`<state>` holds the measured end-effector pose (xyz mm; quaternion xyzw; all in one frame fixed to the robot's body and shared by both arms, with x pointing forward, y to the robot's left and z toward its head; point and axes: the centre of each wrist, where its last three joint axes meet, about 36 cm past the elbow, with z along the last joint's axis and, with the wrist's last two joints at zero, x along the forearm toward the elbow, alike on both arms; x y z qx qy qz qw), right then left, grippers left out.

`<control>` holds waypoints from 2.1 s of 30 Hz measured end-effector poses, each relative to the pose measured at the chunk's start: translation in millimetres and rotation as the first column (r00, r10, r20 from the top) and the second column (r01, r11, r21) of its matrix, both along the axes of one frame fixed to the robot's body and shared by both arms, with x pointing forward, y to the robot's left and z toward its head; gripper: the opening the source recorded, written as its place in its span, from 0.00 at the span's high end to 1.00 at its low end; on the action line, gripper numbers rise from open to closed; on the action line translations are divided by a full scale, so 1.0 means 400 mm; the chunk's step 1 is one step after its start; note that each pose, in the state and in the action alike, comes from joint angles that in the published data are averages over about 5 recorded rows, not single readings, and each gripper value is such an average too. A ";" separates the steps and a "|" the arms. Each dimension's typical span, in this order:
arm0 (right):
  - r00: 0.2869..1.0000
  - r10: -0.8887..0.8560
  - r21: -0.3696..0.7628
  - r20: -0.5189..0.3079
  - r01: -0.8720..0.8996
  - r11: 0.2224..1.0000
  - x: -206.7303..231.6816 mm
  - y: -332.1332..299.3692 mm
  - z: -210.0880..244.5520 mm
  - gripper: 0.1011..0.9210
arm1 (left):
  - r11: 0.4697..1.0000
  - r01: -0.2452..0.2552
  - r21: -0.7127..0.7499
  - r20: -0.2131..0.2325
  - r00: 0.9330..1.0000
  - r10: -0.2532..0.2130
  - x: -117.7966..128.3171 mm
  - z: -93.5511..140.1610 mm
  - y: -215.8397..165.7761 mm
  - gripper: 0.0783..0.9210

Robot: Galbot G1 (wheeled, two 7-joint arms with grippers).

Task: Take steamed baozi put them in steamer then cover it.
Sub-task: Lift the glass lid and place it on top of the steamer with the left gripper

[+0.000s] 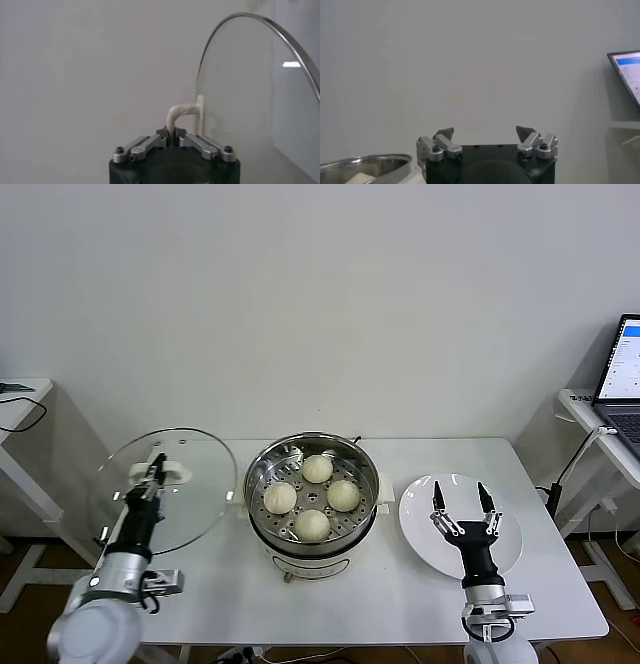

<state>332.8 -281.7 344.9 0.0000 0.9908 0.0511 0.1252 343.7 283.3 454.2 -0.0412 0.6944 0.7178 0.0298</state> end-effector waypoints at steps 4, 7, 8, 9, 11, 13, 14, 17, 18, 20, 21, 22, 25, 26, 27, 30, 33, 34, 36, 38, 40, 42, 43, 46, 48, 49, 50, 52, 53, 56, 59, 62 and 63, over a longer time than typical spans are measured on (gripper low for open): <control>1.000 -0.007 0.001 -0.001 0.007 1.000 -0.001 0.000 -0.002 0.12 | 1.000 0.025 -0.011 -0.021 0.999 -0.025 0.011 0.014 -0.080 0.87; 1.000 -0.013 0.002 -0.003 0.013 1.000 -0.003 0.002 -0.006 0.12 | 0.999 0.041 -0.020 -0.028 0.999 -0.042 0.022 0.022 -0.139 0.87; 1.000 -0.014 0.002 -0.003 0.014 1.000 -0.003 0.002 -0.007 0.12 | 0.999 0.047 -0.022 -0.030 0.998 -0.047 0.026 0.024 -0.158 0.87; 1.000 -0.016 0.002 -0.004 0.016 1.000 -0.004 0.003 -0.009 0.12 | 0.998 0.052 -0.025 -0.031 0.998 -0.053 0.030 0.026 -0.178 0.87; 1.000 -0.019 0.002 -0.005 0.019 1.000 -0.005 0.003 -0.012 0.12 | 0.998 0.061 -0.032 -0.035 0.997 -0.062 0.037 0.027 -0.216 0.87; 1.000 -0.022 0.002 -0.006 0.022 1.000 -0.004 0.004 -0.015 0.12 | 0.997 0.067 -0.038 -0.039 0.997 -0.068 0.045 0.028 -0.252 0.87; 1.000 -0.023 0.002 -0.007 0.023 1.000 -0.004 0.004 -0.017 0.12 | 0.997 0.069 -0.042 -0.041 0.997 -0.070 0.050 0.028 -0.270 0.87; 1.000 -0.025 0.004 -0.008 0.025 1.000 -0.002 0.007 -0.021 0.12 | 0.996 0.072 -0.055 -0.044 0.996 -0.074 0.063 0.028 -0.323 0.87; 1.000 -0.026 0.005 -0.008 0.026 1.000 -0.001 0.007 -0.022 0.12 | 0.996 0.073 -0.059 -0.045 0.996 -0.075 0.067 0.028 -0.340 0.87; 1.000 -0.027 0.006 -0.008 0.027 1.000 0.001 0.008 -0.023 0.12 | 0.995 0.074 -0.067 -0.045 0.996 -0.077 0.076 0.027 -0.372 0.87; 1.000 -0.027 0.006 -0.008 0.027 1.000 0.002 0.009 -0.024 0.12 | 0.995 0.074 -0.071 -0.044 0.996 -0.077 0.080 0.027 -0.387 0.87; 1.000 -0.027 0.006 -0.008 0.027 1.000 0.003 0.009 -0.026 0.12 | 0.994 0.074 -0.074 -0.044 0.996 -0.078 0.084 0.026 -0.402 0.87; 1.000 -0.028 0.005 -0.009 0.028 1.000 0.005 0.010 -0.029 0.12 | 0.994 0.074 -0.081 -0.041 0.996 -0.077 0.096 0.023 -0.442 0.87; 1.000 -0.028 0.004 -0.009 0.028 1.000 0.005 0.011 -0.031 0.12 | 0.994 0.073 -0.082 -0.041 0.996 -0.076 0.100 0.021 -0.454 0.87; 1.000 -0.029 0.004 -0.009 0.029 1.000 0.006 0.011 -0.032 0.12 | 0.994 0.071 -0.084 -0.042 0.996 -0.075 0.104 0.018 -0.466 0.87; 1.000 -0.029 0.003 -0.011 0.029 1.000 0.007 0.012 -0.036 0.12 | 0.994 0.067 -0.087 -0.049 0.996 -0.071 0.111 0.008 -0.501 0.87; 0.999 -0.029 0.002 -0.014 0.029 1.000 0.007 0.013 -0.039 0.12 | 0.994 0.063 -0.090 -0.057 0.996 -0.069 0.118 -0.001 -0.534 0.87; 0.999 -0.029 0.002 -0.015 0.029 1.000 0.007 0.014 -0.040 0.12 | 0.994 0.062 -0.091 -0.059 0.996 -0.067 0.121 -0.003 -0.544 0.87; 0.999 -0.029 0.001 -0.017 0.029 1.000 0.007 0.015 -0.043 0.12 | 0.994 0.057 -0.091 -0.061 0.996 -0.063 0.126 -0.007 -0.560 0.87; 0.999 -0.029 0.000 -0.020 0.029 1.000 0.006 0.016 -0.045 0.12 | 0.994 0.054 -0.091 -0.063 0.996 -0.059 0.132 -0.011 -0.575 0.87; 0.999 -0.029 0.000 -0.022 0.029 1.000 0.005 0.017 -0.048 0.12 | 0.995 0.051 -0.089 -0.064 0.996 -0.057 0.136 -0.015 -0.587 0.87; 0.999 -0.029 -0.001 -0.023 0.029 1.000 0.004 0.017 -0.049 0.12 | 0.995 0.050 -0.086 -0.066 0.996 -0.056 0.138 -0.019 -0.598 0.87; 0.999 -0.029 -0.002 -0.023 0.029 1.000 0.004 0.017 -0.049 0.12 | 0.995 0.050 -0.084 -0.068 0.996 -0.056 0.139 -0.022 -0.603 0.87; 0.999 -0.030 -0.003 -0.024 0.029 1.000 0.004 0.016 -0.051 0.12 | 0.996 0.050 -0.079 -0.070 0.996 -0.056 0.139 -0.030 -0.617 0.87; 0.999 -0.030 -0.004 -0.025 0.029 1.000 0.004 0.015 -0.051 0.12 | 0.996 0.050 -0.076 -0.071 0.996 -0.056 0.139 -0.036 -0.626 0.87; 0.999 -0.029 -0.004 -0.025 0.029 1.000 0.003 0.015 -0.052 0.12 | 0.996 0.050 -0.075 -0.071 0.996 -0.056 0.138 -0.038 -0.630 0.87; 0.999 -0.029 -0.005 -0.026 0.029 1.000 0.003 0.016 -0.052 0.12 | 0.996 0.050 -0.074 -0.072 0.996 -0.055 0.138 -0.040 -0.634 0.87; 0.999 -0.028 -0.005 -0.027 0.028 1.000 0.003 0.016 -0.053 0.12 | 0.996 0.050 -0.072 -0.072 0.996 -0.055 0.139 -0.044 -0.639 0.87; 0.999 -0.027 -0.006 -0.027 0.027 1.000 0.003 0.016 -0.054 0.12 | 0.996 0.049 -0.071 -0.072 0.996 -0.054 0.139 -0.045 -0.641 0.87; 0.999 -0.026 -0.009 -0.029 0.026 1.000 0.003 0.015 -0.057 0.12 | 0.997 0.046 -0.068 -0.072 0.996 -0.051 0.139 -0.049 -0.643 0.87; 0.999 -0.024 -0.010 -0.031 0.024 1.000 0.004 0.016 -0.059 0.12 | 0.997 0.045 -0.068 -0.073 0.996 -0.050 0.137 -0.053 -0.647 0.87; 0.999 -0.021 -0.010 -0.031 0.021 1.000 0.005 0.020 -0.061 0.12 | 0.997 0.046 -0.070 -0.073 0.996 -0.051 0.135 -0.055 -0.653 0.87; 0.999 -0.020 -0.010 -0.031 0.020 1.000 0.006 0.021 -0.061 0.12 | 0.996 0.046 -0.070 -0.073 0.996 -0.051 0.134 -0.055 -0.655 0.87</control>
